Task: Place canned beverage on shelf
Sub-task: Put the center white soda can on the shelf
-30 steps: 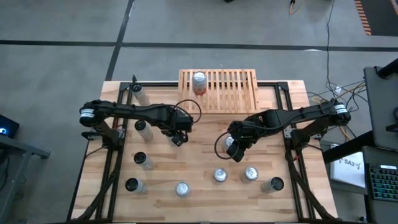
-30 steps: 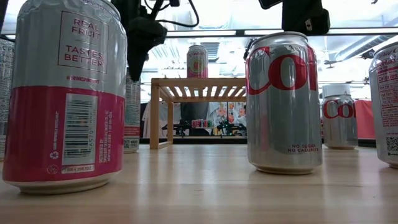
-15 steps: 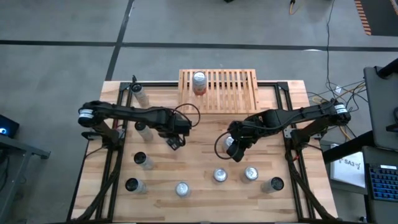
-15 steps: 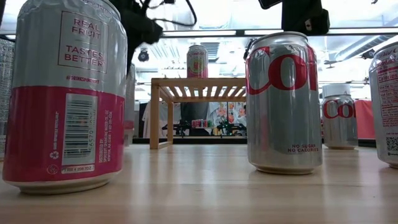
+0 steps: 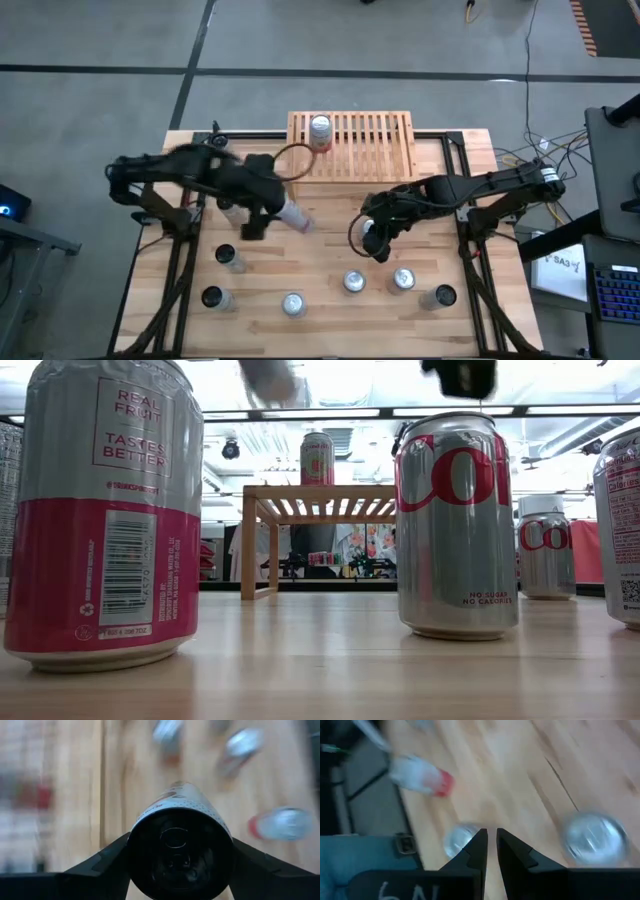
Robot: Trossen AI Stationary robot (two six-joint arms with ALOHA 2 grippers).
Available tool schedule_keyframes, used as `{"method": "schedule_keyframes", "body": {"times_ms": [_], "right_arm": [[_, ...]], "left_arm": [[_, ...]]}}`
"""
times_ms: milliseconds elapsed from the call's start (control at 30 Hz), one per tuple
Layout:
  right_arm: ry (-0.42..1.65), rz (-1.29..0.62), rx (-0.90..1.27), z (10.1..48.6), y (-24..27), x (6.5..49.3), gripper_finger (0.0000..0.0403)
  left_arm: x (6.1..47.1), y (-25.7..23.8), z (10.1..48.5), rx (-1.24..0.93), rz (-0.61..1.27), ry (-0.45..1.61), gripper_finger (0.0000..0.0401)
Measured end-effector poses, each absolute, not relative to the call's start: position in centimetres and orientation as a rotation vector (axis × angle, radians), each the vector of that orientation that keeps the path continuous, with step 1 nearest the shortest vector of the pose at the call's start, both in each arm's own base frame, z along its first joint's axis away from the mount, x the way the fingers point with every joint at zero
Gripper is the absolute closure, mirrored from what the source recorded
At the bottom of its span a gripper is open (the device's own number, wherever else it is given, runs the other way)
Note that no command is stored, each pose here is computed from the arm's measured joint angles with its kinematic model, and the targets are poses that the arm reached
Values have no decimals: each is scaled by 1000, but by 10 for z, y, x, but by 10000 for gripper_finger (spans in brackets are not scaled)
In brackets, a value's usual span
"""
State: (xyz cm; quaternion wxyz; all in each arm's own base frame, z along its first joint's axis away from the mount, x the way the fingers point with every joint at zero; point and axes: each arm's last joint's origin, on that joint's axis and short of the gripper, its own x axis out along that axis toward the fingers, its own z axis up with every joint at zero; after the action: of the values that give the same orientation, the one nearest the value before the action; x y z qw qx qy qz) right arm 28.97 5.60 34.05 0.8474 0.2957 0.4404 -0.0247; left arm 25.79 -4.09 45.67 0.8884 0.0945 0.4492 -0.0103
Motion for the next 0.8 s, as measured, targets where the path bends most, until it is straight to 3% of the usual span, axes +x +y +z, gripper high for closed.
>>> {"method": "schedule_keyframes", "body": {"times_ms": [233, 500, 800], "right_arm": [[571, 140, 513, 388, 61, 306, 369], [398, 221, 419, 434, 61, 301, 369], [372, 225, 432, 440, 61, 300, 364]], "left_arm": [[243, -44, 516, 239, -115, 671, 162], [235, -48, 506, 215, -173, 728, 162], [248, -54, 495, 228, -189, 774, 162]]}}
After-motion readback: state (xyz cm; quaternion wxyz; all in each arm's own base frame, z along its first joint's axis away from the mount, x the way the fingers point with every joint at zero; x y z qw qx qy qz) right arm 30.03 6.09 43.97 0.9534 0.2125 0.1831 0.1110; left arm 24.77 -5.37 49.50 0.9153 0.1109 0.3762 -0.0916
